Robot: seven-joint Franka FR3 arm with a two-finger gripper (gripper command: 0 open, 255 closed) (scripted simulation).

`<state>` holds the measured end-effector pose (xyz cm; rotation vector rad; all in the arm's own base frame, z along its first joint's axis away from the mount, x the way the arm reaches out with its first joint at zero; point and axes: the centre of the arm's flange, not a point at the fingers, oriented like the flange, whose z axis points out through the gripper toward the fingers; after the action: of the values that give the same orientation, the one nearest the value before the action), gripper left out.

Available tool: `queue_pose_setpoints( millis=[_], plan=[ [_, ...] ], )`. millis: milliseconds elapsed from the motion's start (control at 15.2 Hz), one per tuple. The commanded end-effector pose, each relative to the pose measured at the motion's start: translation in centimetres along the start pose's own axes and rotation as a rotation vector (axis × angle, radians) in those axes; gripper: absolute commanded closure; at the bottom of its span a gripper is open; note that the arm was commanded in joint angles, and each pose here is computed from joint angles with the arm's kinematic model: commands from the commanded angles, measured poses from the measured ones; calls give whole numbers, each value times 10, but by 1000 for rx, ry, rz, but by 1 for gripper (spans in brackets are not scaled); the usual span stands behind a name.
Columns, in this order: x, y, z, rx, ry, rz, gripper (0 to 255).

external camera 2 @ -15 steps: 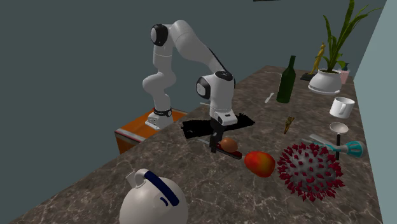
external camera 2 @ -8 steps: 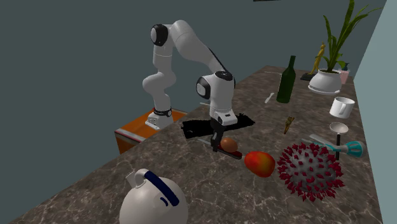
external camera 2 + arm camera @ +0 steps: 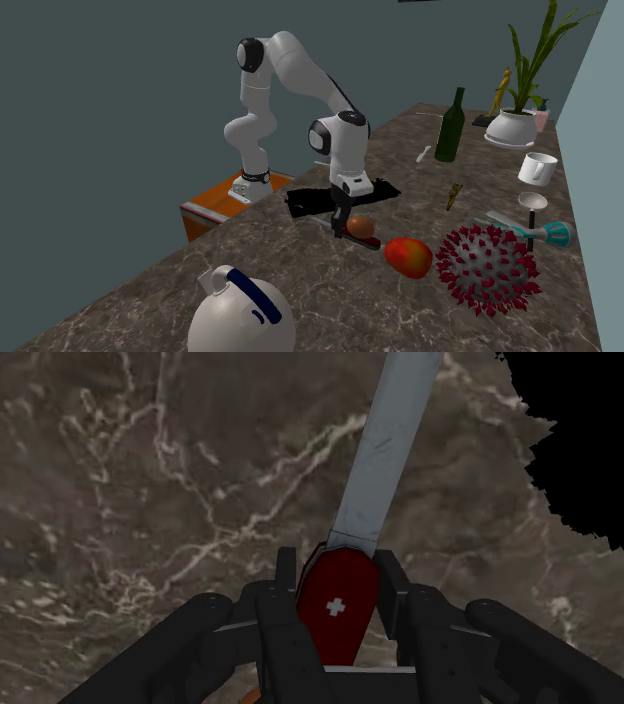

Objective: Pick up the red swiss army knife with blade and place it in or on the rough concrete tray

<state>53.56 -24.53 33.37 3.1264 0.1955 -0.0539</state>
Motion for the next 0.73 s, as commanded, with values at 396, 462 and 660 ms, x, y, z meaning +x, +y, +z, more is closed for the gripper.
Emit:
queue_pose_setpoints(
  millis=[396, 462, 660],
  plan=[
    [-2, 0, -39, 0, 0, 0, 255],
    [-2, 0, -45, 0, 0, 0, 255],
    [-2, 0, -60, 0, 0, 0, 255]
  ],
)
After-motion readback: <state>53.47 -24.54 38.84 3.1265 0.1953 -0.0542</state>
